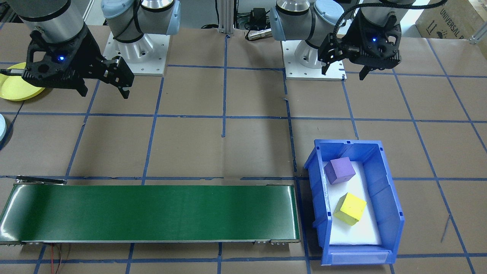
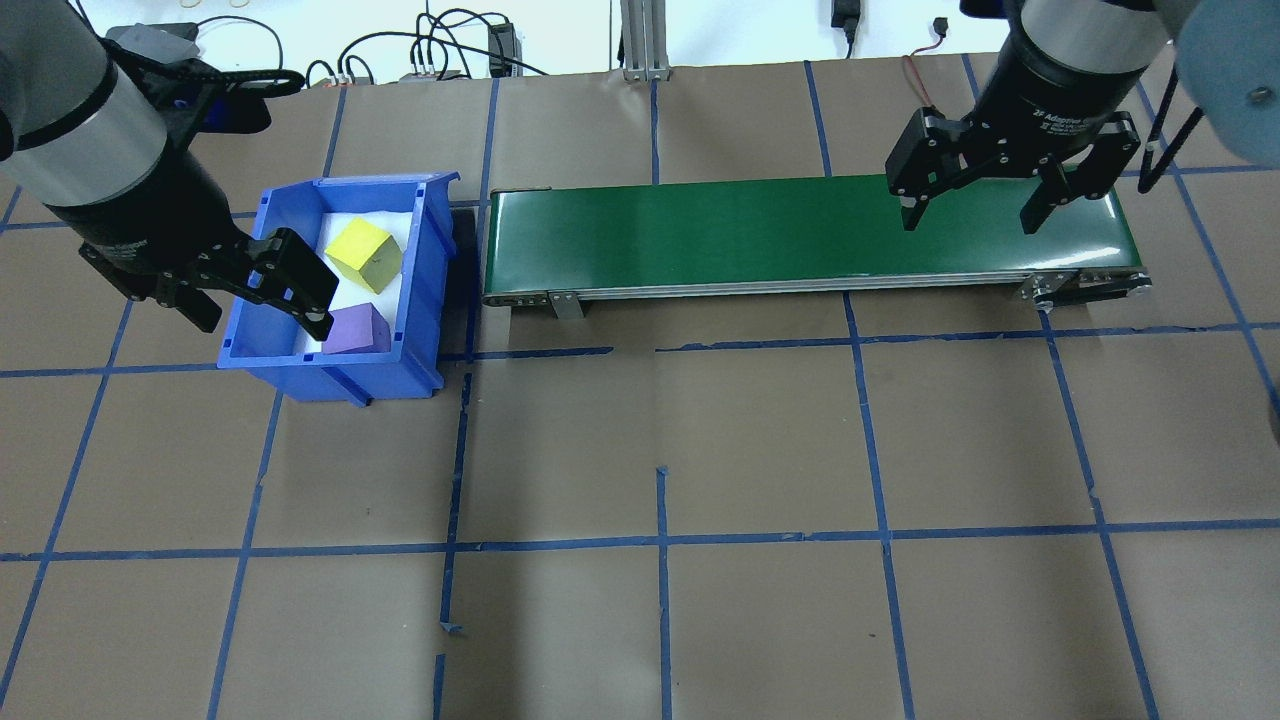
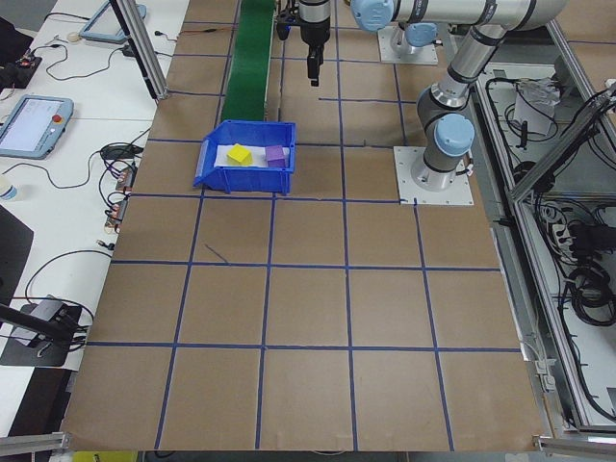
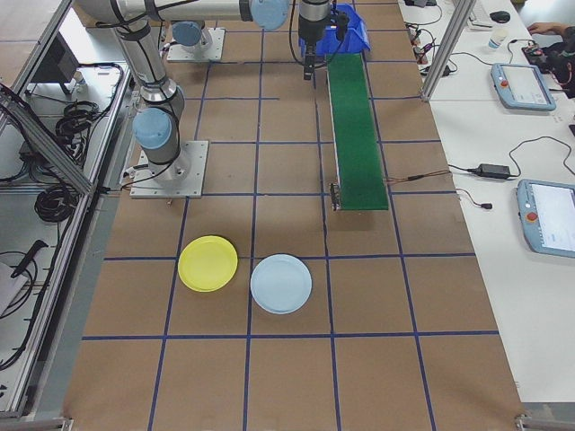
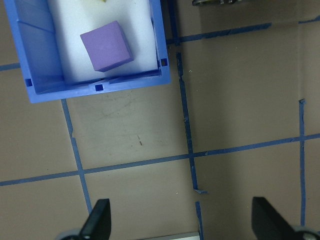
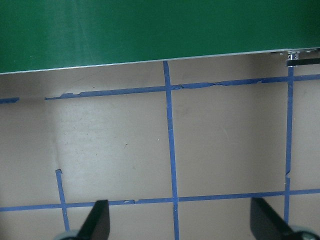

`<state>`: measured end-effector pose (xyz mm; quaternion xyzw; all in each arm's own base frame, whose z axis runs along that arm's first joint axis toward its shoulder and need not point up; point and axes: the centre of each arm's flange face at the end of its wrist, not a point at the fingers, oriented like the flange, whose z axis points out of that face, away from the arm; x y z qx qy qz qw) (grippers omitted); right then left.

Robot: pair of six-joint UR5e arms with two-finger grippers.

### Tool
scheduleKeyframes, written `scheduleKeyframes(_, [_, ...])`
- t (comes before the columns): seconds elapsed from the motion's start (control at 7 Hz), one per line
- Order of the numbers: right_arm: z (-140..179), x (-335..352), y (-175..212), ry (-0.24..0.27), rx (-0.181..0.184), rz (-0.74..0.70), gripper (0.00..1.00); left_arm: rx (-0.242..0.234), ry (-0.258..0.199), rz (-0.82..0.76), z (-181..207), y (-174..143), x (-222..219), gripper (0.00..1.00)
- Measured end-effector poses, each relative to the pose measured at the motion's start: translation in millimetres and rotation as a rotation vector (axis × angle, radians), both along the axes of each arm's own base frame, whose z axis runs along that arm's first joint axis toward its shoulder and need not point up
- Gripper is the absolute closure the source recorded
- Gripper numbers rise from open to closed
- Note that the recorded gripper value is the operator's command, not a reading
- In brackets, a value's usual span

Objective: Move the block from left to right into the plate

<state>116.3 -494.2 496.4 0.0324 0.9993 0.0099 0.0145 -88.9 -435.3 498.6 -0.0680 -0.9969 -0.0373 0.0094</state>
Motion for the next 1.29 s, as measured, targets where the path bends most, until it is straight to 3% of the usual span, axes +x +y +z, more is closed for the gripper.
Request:
scheduleKeyframes(0.43, [0.7,1.9,0.5,-0.001,-0.002,0.004,0.0,-0.018,0.0,-0.004,3.1,-3.7,1.0,0.0])
scheduleKeyframes(0.71, [0.6,2.4,0.9,0.004,-0.001,0.006,0.0,-0.108,-0.003,-0.008,6.6,-19.2,7.1,0.0])
scheduleKeyframes(0.86, [0.5,2.6,1.1,0.006,-0.001,0.007,0.0,-0.118,-0.002,-0.033,0.8,-27.6,12.0,0.0])
scheduleKeyframes(1.29, [0.5,1.2,0.3,0.001,-0.001,0.003,0.0,-0.076,0.007,-0.123,-45.4,-70.8,41.4,0.0])
